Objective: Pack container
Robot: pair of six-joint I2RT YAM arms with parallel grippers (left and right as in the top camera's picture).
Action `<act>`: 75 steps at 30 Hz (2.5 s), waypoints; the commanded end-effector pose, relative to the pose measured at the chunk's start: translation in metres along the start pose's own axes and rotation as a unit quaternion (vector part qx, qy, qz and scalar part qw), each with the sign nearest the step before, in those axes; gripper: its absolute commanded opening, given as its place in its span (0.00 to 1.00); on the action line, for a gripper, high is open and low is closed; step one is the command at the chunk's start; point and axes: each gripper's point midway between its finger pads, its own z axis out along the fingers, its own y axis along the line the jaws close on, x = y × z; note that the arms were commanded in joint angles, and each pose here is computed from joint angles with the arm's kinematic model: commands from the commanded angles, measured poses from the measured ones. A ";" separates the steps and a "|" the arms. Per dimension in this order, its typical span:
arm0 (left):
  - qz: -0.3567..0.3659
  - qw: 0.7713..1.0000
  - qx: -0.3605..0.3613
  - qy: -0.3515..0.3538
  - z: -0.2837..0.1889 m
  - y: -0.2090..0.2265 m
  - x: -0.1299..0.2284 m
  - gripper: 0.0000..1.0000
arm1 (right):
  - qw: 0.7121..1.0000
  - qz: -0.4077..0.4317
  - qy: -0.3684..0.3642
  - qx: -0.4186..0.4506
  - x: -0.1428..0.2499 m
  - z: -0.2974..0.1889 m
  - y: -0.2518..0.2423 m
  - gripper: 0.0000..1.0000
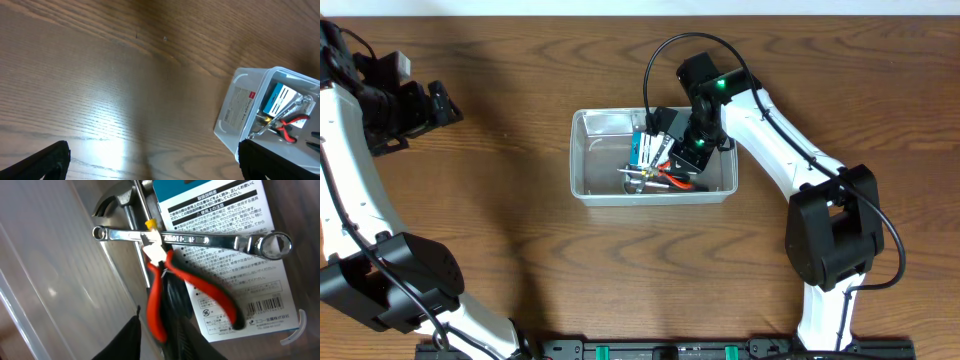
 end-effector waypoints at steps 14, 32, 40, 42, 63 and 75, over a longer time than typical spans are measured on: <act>0.001 1.000 -0.003 0.006 0.004 0.002 0.000 0.98 | 0.991 0.060 -0.110 0.055 -0.069 -0.067 -0.019 0.99; 0.001 1.000 -0.003 0.006 0.004 0.002 0.000 0.98 | 0.914 0.174 -0.161 0.330 -0.017 -0.302 -0.053 0.99; 0.001 1.000 -0.003 0.006 0.004 0.002 0.000 0.98 | 0.870 0.273 -0.206 0.354 0.053 -0.371 -0.008 0.99; 0.002 1.000 -0.003 0.006 0.004 0.002 0.000 0.98 | 0.846 0.307 -0.222 0.376 0.075 -0.392 0.005 0.99; 0.001 1.000 -0.003 0.006 0.004 0.002 0.000 0.98 | 0.762 0.436 -0.229 0.420 0.194 -0.381 0.091 0.99; 0.001 1.000 -0.003 0.006 0.004 0.002 0.000 0.98 | 0.772 0.441 -0.300 0.347 0.171 -0.268 0.048 0.99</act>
